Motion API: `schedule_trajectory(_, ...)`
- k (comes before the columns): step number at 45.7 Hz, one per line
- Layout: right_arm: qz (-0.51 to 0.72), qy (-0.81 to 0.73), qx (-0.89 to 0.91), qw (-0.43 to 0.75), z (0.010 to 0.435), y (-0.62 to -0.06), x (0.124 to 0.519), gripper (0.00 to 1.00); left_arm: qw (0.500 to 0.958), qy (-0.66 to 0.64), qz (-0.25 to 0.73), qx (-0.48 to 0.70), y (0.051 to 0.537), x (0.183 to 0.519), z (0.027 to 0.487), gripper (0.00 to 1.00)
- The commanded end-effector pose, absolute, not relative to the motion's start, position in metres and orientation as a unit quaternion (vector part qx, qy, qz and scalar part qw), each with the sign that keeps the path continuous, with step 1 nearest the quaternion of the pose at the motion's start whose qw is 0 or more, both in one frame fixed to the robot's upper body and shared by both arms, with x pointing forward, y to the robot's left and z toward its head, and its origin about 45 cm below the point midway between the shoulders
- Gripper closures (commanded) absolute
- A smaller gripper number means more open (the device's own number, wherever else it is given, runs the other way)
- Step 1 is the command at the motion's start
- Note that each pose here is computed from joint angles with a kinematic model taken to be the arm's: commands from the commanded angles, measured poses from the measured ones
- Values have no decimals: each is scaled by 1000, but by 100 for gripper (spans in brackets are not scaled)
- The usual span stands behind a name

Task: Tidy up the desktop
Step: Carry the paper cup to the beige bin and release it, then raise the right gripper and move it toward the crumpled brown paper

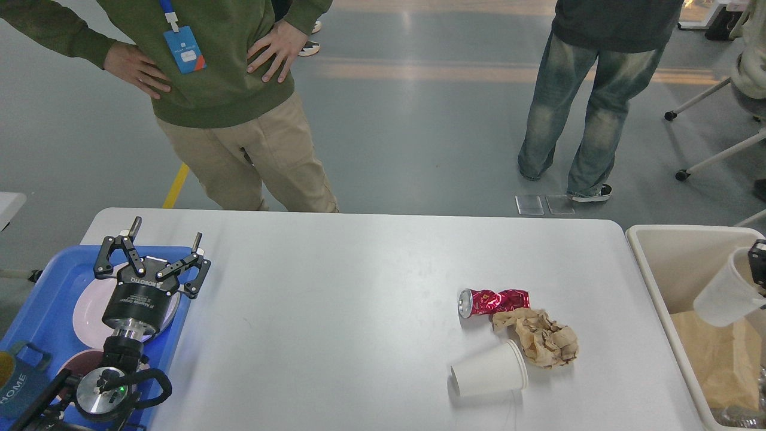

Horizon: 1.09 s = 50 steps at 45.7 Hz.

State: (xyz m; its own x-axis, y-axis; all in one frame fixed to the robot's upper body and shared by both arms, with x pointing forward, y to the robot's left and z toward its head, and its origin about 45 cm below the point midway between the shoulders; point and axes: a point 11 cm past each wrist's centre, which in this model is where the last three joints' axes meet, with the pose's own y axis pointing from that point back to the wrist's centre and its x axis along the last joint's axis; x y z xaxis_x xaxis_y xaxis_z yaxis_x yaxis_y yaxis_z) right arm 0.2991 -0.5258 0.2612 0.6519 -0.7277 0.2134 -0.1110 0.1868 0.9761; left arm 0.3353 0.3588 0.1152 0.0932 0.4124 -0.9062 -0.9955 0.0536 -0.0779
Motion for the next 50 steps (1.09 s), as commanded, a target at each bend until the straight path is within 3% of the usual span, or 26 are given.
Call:
schedule_trajectory(1,-224,-371,555,710,201,-563,281,100,625,369,563,-395,359,335,115,3)
schedule_trajectory(15,-162,-444,504,723,71,-592,248,100,624,369,563,-396,359,335,115,3)
schedule_trajectory(21,-120,-448,483,743,24,-570,221,100,625,369,563,-395,359,335,115,3)
schedule_trajectory(39,-100,-477,450,748,20,-571,215,100,625,369,564,-395,359,335,115,3)
schedule_trajectory(40,-96,-481,446,749,21,-573,216,95,625,369,563,-395,359,335,115,3)
schedule_trajectory(41,-87,-487,439,750,24,-576,217,67,625,369,563,-395,359,335,115,3)
schedule_trajectory(44,-64,-503,422,751,29,-581,220,8,625,369,563,-395,359,335,115,3)
schedule_trajectory(45,-61,-506,420,751,30,-581,220,0,625,369,563,-395,359,335,115,3)
schedule_trajectory(50,-68,-500,424,752,24,-578,216,0,625,369,563,-395,359,335,115,3)
